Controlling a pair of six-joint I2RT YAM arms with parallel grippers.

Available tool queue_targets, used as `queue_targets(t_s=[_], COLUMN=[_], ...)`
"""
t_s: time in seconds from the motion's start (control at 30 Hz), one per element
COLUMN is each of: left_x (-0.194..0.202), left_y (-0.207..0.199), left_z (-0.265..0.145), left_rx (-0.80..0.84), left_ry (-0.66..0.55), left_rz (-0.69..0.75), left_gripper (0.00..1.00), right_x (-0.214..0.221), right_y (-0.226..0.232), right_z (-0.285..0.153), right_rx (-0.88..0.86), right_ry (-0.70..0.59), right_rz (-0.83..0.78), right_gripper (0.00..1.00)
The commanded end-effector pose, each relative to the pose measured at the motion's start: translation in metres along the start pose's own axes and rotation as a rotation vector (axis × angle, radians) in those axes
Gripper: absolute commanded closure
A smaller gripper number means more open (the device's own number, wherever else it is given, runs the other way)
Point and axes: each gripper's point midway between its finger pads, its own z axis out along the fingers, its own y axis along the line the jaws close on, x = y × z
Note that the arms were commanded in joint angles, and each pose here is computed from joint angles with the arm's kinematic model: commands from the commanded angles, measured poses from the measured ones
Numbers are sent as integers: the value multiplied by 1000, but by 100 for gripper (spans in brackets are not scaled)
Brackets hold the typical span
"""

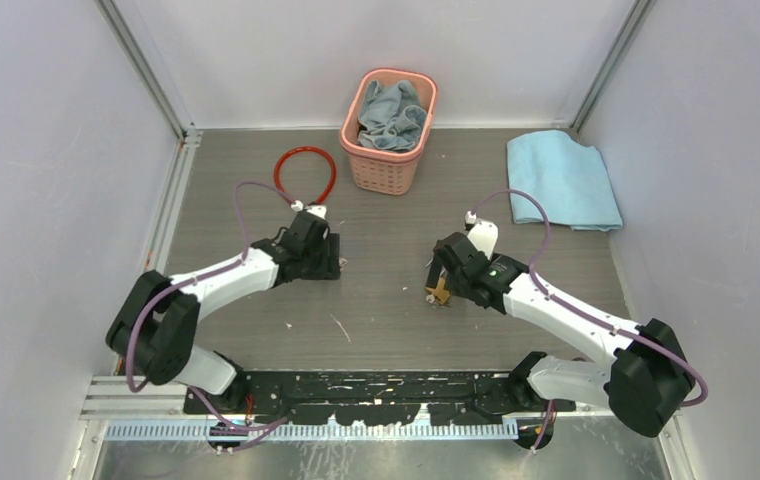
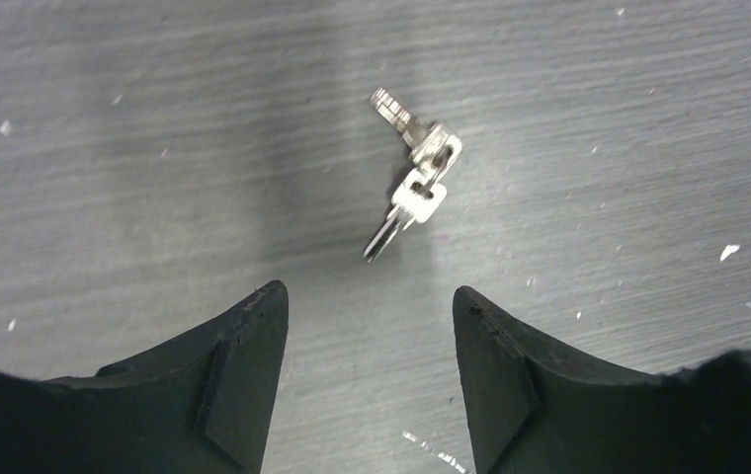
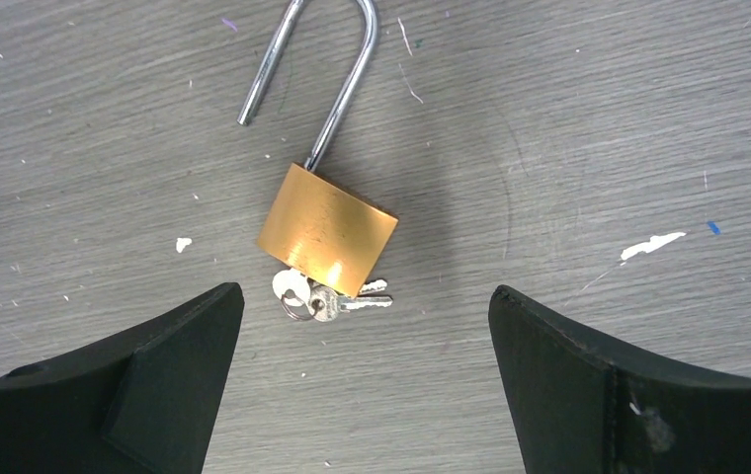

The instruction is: Unlock with the key

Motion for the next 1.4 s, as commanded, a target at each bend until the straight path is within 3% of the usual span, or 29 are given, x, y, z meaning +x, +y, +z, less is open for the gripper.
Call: queue_targets(t_s=[0.0,0.3,0.9,1.37], left_x=[-35,-35,-20,51], left_y=[-26,-37,-41,-68], left_z=[12,39,52,19], left_rx=[119,149,117,173], left_ry=[-36,39,108,178], left_rz=[69,101,121,156], left_gripper=[39,59,84,88], right_x=[-9,-6,0,7], right_y=[5,4,9,11], right_z=[-6,-5,-1,-2], right_rx=[-15,-13,-29,-55], right_ry=[-9,0,31,53], right_rz=[-13,-32,-40,-26], right_gripper=[0,0,2,3])
